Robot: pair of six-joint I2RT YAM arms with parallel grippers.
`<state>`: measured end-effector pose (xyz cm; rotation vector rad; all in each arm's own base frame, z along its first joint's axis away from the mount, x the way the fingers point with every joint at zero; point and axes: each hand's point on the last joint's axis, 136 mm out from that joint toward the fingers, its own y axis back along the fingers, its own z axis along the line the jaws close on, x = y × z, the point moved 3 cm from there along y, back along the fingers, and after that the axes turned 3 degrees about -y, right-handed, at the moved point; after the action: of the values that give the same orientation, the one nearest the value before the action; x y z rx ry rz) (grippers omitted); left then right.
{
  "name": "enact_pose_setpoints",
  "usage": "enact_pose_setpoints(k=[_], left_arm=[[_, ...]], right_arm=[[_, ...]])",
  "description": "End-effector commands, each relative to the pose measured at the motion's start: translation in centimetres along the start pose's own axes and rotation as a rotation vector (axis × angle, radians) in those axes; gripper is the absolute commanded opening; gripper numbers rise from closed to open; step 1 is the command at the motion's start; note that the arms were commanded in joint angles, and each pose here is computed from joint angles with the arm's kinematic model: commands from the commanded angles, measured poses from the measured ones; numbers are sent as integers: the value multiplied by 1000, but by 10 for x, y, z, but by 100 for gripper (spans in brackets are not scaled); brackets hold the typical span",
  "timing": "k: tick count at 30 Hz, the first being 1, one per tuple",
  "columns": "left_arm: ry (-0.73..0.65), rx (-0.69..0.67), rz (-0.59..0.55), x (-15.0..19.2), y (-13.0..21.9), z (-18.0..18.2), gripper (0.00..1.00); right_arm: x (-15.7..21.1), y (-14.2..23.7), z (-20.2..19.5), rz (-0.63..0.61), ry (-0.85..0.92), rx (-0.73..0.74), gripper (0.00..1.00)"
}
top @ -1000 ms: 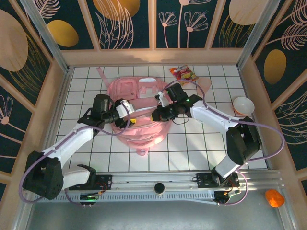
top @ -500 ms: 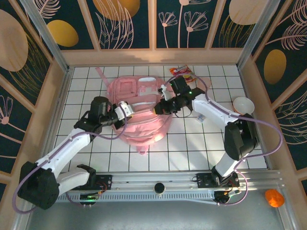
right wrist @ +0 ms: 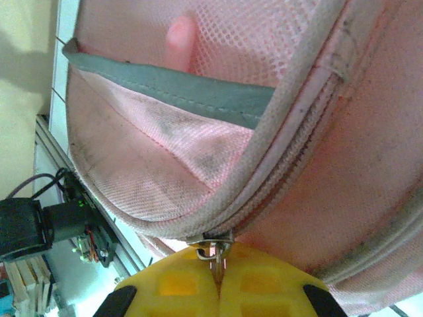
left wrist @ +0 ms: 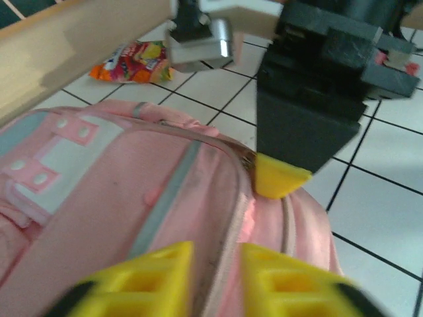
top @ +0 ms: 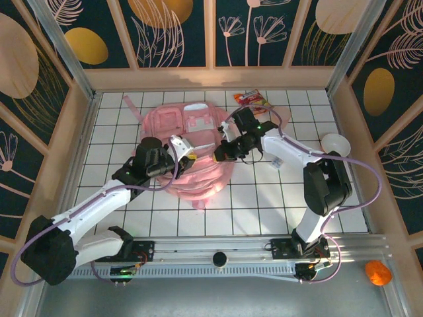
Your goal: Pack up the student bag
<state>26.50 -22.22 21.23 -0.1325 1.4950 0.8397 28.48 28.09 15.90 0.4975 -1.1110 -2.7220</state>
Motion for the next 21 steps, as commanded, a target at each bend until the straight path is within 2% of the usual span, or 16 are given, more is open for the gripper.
enact_pose_setpoints(k=[1, 4, 5, 8, 13, 15, 17, 19, 21], left_arm=[[-115, -19, 27, 4, 0, 4, 55], [-244, 28, 134, 27, -6, -1, 78], [-273, 45, 169, 32, -8, -1, 83], [-314, 4, 248, 42, -15, 10, 87], [-281, -75, 261, 51, -24, 37, 85], [-251, -88, 236, 47, -24, 44, 72], [-246, -86, 226, 46, -25, 46, 55], [-238, -46, 225, 43, -25, 41, 45], [-218, 1, 231, 42, -22, 33, 28]], right_arm=[[1, 12, 7, -26, 44, -5, 0], [0, 14, 9, -17, 59, -11, 0], [0, 14, 10, -14, 64, -12, 0], [1, 15, 13, -11, 73, -22, 0], [4, 17, 14, 2, 82, -30, 0], [6, 17, 14, 8, 88, -28, 0], [6, 18, 14, 7, 92, -21, 0], [-1, 25, 6, -18, 79, -10, 0], [-5, 27, 4, -36, 78, -8, 0]])
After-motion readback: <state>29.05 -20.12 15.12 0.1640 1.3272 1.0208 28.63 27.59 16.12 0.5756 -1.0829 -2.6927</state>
